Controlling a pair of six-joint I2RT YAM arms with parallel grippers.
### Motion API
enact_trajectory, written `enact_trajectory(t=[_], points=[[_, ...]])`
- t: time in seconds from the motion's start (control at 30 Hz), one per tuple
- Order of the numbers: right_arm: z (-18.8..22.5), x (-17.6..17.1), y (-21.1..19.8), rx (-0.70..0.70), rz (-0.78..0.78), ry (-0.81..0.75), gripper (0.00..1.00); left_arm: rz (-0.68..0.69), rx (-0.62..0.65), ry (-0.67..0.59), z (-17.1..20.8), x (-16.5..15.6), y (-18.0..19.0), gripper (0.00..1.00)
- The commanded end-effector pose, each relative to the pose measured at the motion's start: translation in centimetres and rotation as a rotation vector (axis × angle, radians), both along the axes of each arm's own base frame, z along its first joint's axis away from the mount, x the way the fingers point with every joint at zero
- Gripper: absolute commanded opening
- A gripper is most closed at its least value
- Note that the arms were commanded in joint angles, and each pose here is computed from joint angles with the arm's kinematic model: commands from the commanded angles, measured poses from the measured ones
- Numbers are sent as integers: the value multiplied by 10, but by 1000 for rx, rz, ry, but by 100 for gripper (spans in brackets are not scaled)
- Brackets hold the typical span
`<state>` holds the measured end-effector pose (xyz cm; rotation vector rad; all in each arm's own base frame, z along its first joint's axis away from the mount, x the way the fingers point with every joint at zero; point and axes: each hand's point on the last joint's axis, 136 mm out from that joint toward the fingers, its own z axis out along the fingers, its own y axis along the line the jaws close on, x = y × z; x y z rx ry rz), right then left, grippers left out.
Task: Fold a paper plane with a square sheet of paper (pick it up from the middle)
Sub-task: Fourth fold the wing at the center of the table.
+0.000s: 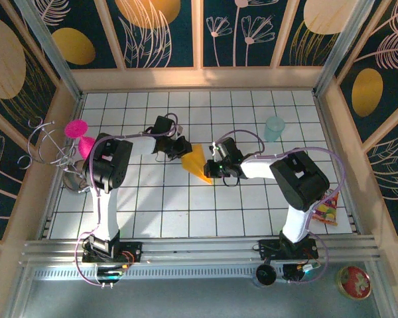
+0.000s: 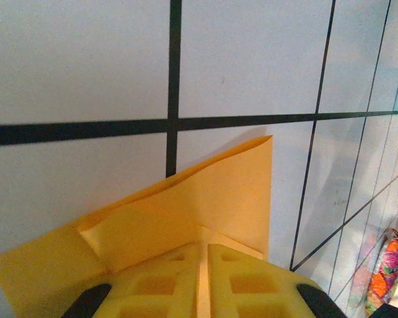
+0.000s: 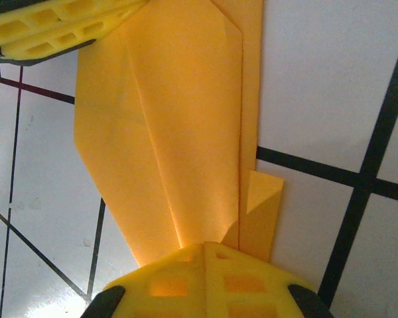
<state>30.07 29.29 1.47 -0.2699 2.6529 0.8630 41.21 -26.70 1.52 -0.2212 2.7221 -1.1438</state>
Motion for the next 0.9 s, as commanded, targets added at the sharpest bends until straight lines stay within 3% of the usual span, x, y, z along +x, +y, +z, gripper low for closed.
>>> enact_trajectory(t=[0.0, 0.4, 0.53, 0.63, 0.77, 0.87], points=[[-72, -49, -68, -301, -69, 227, 0, 124, 179, -16, -39, 30, 63, 13], [-62, -44, -59, -224, -92, 218, 0, 179, 236, -76, -28, 73, 95, 13], [-34, -27, -31, -76, -89, 178, 0, 218, 257, -108, -15, 81, 100, 13], [14, -3, 2, 106, -77, 99, 0, 259, 195, -155, 10, 82, 97, 15], [83, 30, 23, 284, -98, -41, 14, 291, 70, -204, 47, 69, 86, 20], [105, 46, 15, 323, -142, -113, 29, 299, -2, -206, 62, 48, 76, 26]])
